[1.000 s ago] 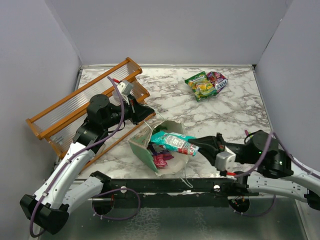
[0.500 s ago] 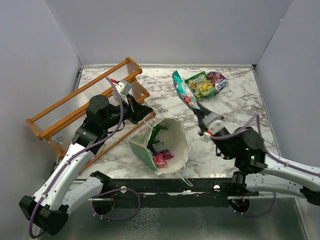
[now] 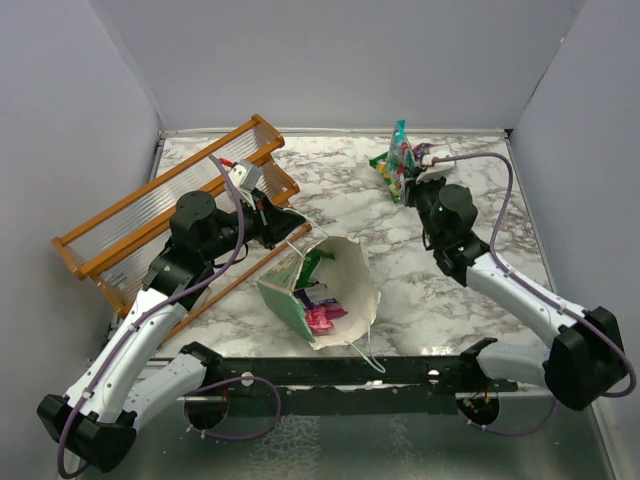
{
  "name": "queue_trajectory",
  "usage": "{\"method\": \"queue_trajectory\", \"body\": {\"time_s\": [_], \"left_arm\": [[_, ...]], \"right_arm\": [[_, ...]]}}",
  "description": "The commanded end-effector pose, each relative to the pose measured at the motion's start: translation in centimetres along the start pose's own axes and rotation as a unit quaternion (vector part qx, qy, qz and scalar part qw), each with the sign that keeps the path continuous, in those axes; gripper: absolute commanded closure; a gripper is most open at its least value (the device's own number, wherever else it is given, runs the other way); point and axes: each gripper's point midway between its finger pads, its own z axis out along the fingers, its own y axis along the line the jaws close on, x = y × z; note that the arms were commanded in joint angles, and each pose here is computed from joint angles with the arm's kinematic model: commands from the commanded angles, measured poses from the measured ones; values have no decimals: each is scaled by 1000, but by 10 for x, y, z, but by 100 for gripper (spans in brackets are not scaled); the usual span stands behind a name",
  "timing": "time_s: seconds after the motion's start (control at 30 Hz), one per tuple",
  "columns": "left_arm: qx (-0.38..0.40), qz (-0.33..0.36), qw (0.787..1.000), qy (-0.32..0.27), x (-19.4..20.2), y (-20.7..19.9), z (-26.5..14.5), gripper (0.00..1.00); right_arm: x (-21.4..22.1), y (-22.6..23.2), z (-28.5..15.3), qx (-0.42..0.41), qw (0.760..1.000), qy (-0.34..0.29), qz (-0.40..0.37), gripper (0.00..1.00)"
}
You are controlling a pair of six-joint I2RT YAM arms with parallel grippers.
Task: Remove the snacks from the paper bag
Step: Place the snack at the center of the board.
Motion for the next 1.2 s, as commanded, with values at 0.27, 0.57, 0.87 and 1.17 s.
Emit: {"method": "queue_trajectory", "body": {"time_s": [0.27,0.57,0.87,1.17], "left_arm": [[17,-3,1000,-3,-2,-6,1,100],[16,-5,1000,-1,-1,-7,-1,100],[16,-5,1000,-1,-2,-9,-4,100],[20,-7,1000,0,-3,-11,-4,100]], "right_arm": [[10,-30,83,-82,892,-126,426,99],[44,-50,140,-71,833,-156,526,98],[124,-65,159,17,802,-125,584,98],[209,-76,145,88,800,-90,586,98]]}}
